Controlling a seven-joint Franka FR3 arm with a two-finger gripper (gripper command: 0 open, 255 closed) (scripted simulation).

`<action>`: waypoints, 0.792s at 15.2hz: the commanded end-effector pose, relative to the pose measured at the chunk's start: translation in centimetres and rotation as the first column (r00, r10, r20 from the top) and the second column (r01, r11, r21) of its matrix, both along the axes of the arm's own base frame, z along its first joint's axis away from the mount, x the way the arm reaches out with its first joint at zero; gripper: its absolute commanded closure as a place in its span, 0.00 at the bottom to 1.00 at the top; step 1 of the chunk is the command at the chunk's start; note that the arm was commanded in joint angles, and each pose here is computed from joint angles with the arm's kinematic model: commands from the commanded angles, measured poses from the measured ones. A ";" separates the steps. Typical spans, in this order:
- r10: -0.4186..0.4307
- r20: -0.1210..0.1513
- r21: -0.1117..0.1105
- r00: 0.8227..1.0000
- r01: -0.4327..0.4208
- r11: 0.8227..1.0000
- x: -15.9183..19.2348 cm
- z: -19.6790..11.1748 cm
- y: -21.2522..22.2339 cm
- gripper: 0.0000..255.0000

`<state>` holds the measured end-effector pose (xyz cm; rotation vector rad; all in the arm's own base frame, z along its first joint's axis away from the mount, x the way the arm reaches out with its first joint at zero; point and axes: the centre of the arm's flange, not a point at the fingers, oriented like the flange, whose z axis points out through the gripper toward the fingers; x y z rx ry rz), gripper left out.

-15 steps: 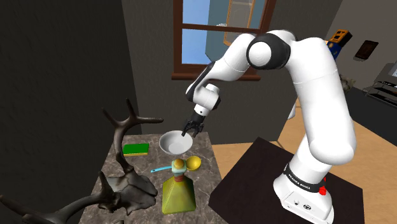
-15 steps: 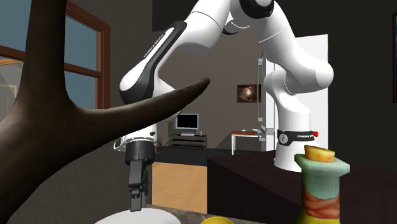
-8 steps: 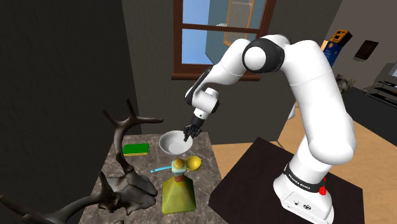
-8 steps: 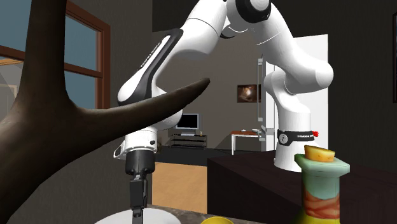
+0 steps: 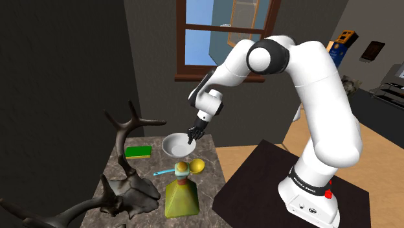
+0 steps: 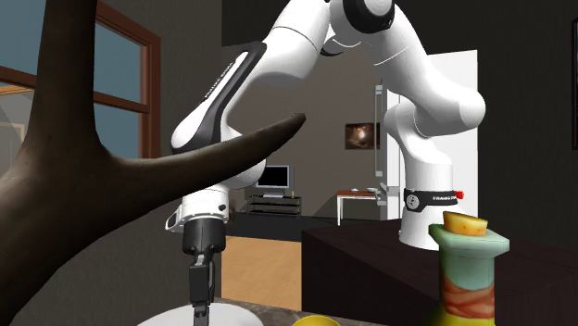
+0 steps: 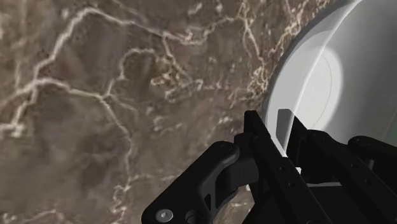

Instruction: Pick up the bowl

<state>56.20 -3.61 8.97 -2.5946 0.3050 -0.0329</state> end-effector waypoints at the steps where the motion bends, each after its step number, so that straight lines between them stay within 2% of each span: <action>1: 0.000 0.000 0.000 1.000 0.000 1.000 0.0 0.6 0.0 1.00; 12: 0.000 0.000 0.000 1.000 0.000 1.000 0.0 6.4 0.0 1.00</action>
